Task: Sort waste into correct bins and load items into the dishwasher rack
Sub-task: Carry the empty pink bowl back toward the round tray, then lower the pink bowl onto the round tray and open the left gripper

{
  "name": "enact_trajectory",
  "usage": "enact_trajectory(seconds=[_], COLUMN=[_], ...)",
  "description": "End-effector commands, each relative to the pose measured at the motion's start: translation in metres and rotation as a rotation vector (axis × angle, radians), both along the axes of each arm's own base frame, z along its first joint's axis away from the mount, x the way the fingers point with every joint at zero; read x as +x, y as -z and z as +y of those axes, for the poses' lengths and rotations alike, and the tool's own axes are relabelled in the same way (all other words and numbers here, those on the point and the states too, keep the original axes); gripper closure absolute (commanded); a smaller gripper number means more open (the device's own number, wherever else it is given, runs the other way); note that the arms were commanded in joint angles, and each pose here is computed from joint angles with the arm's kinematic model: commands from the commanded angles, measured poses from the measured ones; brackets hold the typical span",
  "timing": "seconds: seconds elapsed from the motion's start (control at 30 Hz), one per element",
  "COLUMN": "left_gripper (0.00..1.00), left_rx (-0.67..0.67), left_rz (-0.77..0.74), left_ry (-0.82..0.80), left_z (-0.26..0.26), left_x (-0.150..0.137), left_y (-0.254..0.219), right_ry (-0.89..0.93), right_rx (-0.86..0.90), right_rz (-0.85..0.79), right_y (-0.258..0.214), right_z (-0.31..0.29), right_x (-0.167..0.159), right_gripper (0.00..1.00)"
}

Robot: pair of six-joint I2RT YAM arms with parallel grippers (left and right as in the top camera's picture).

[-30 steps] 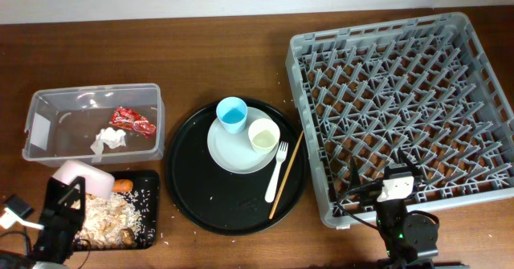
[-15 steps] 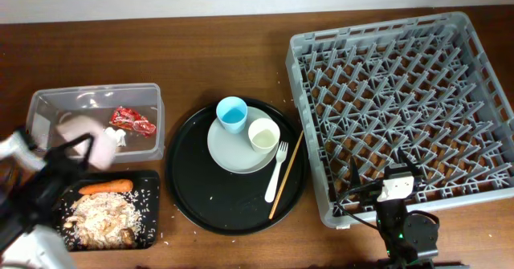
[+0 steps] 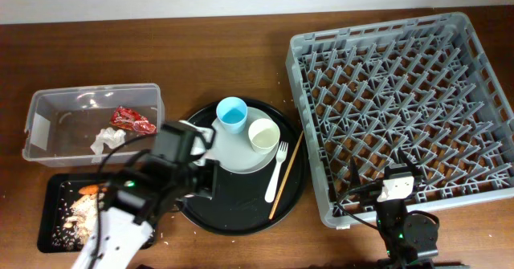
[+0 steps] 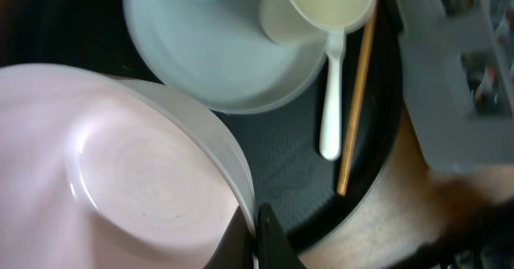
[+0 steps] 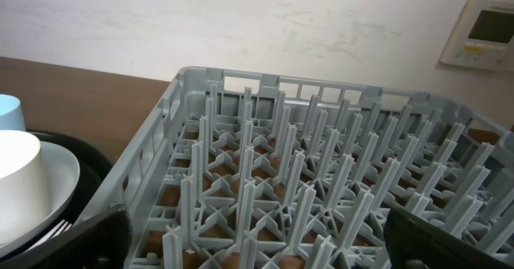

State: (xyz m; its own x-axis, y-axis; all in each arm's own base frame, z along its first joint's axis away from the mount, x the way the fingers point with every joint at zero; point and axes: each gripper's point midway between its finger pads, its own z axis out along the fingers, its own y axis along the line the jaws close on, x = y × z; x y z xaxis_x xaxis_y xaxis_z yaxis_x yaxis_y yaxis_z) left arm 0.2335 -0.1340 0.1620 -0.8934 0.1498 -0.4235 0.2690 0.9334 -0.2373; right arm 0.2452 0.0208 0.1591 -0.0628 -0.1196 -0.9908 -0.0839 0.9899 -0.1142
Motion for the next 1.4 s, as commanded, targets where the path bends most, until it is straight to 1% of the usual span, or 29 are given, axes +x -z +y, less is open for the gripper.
enact_trajectory(seconds=[0.0, 0.03, 0.13, 0.2, 0.27, 0.37, 0.4, 0.43, 0.47, 0.53, 0.57, 0.63, 0.7, 0.73, 0.8, 0.9, 0.93, 0.97, 1.0, 1.03, 1.1, 1.17, 1.27, 1.37], left_gripper=[1.0, 1.0, 1.0, 1.0, 1.0, 1.0, 0.9, 0.54, 0.44, 0.35, 0.34, 0.34, 0.33, 0.33, 0.33, 0.32, 0.24, 0.13, 0.06, 0.01, 0.01, 0.01, 0.01, 0.01], left_rx=[0.1, 0.145, 0.212, 0.238, 0.265, 0.304, 0.309, 0.306, 0.299, 0.28, 0.277, 0.258, 0.214, 0.177, 0.147, 0.174, 0.186, 0.197, 0.194, 0.184, 0.16, 0.155, 0.149, 0.144], left_rz=[0.082, 0.109, 0.199, 0.229, 0.267, 0.325, 0.332, 0.334, 0.339, 0.352, 0.349, 0.323, 0.259, 0.201, 0.08, -0.127, -0.185, -0.272, -0.304, -0.328, -0.369, -0.373, -0.319, -0.208], left_ry=[0.011, 0.016, 0.08, 0.098, 0.077, 0.073, 0.073, 0.074, 0.077, 0.083, 0.084, 0.083, 0.083, 0.081, 0.059, -0.025, -0.057, -0.105, -0.122, -0.132, -0.146, -0.147, -0.114, -0.112], left_z=[-0.012, -0.014, -0.028, -0.034, -0.034, -0.028, -0.027, -0.028, -0.029, -0.032, -0.033, -0.036, -0.044, -0.05, -0.049, -0.023, -0.013, 0.005, 0.011, 0.015, 0.022, 0.023, 0.014, 0.001], left_x=[-0.01, -0.012, -0.021, -0.02, -0.019, -0.026, -0.027, -0.028, -0.029, -0.031, -0.031, -0.026, -0.016, -0.008, 0.005, 0.018, 0.019, 0.016, 0.014, 0.011, 0.005, 0.004, 0.003, 0.004], left_y=[0.038, 0.049, 0.08, 0.095, 0.111, 0.123, 0.123, 0.123, 0.123, 0.123, 0.122, 0.112, 0.085, 0.061, 0.019, -0.039, -0.053, -0.075, -0.084, -0.09, -0.103, -0.105, -0.091, -0.065], right_ry=[0.014, 0.014, 0.014, 0.014, 0.014, 0.014, 0.014, 0.014, 0.014, 0.014, 0.014, 0.014, 0.014, 0.014, 0.014, 0.014, 0.014, 0.014, 0.014, 0.014, 0.014, 0.014, 0.014, 0.014], right_rx=[-0.004, -0.004, -0.004, -0.004, -0.004, -0.004, -0.004, -0.004, -0.004, -0.004, -0.004, -0.004, -0.004, -0.004, -0.004, -0.004, -0.004, -0.004, -0.004, -0.004, -0.004, -0.004, -0.004, -0.004], right_rz=[0.006, 0.006, 0.006, 0.006, 0.006, 0.006, 0.006, 0.006, 0.006, 0.006, 0.006, 0.006, 0.006, 0.006, 0.006, 0.006, 0.006, 0.006, 0.006, 0.006, 0.006, 0.006, 0.006, 0.006], right_y=[0.003, 0.003, 0.003, 0.003, 0.003, 0.003, 0.003, 0.003, 0.003, 0.003, 0.003, 0.003, 0.003, 0.003, 0.003, 0.003, 0.003, 0.003, 0.003, 0.003, 0.003, 0.003, 0.003, 0.003], right_z=[-0.003, -0.003, -0.003, -0.003, -0.003, -0.003, -0.003, -0.003, -0.003, -0.003, -0.003, -0.003, -0.003, -0.003, -0.003, -0.003, -0.003, -0.003, -0.003, -0.003, -0.003, -0.003, -0.003, -0.003], right_x=[0.0, 0.0, 0.0, 0.0, 0.0, 0.0, 0.0, 0.0, 0.0, 0.0, 0.0, 0.0, 0.0, 0.0, 0.0, 0.0, 0.0, 0.0, 0.0, 0.0, 0.0, 0.0, 0.0, 0.0], right_gripper=[0.01, 0.01, 0.01, 0.01, 0.01, 0.01, 0.01, 0.01, 0.01, 0.01, 0.01, 0.01, 0.01, 0.01, 0.01, 0.01, 0.01, 0.01, 0.01, 0.01, 0.01, 0.01, 0.01, 0.01])
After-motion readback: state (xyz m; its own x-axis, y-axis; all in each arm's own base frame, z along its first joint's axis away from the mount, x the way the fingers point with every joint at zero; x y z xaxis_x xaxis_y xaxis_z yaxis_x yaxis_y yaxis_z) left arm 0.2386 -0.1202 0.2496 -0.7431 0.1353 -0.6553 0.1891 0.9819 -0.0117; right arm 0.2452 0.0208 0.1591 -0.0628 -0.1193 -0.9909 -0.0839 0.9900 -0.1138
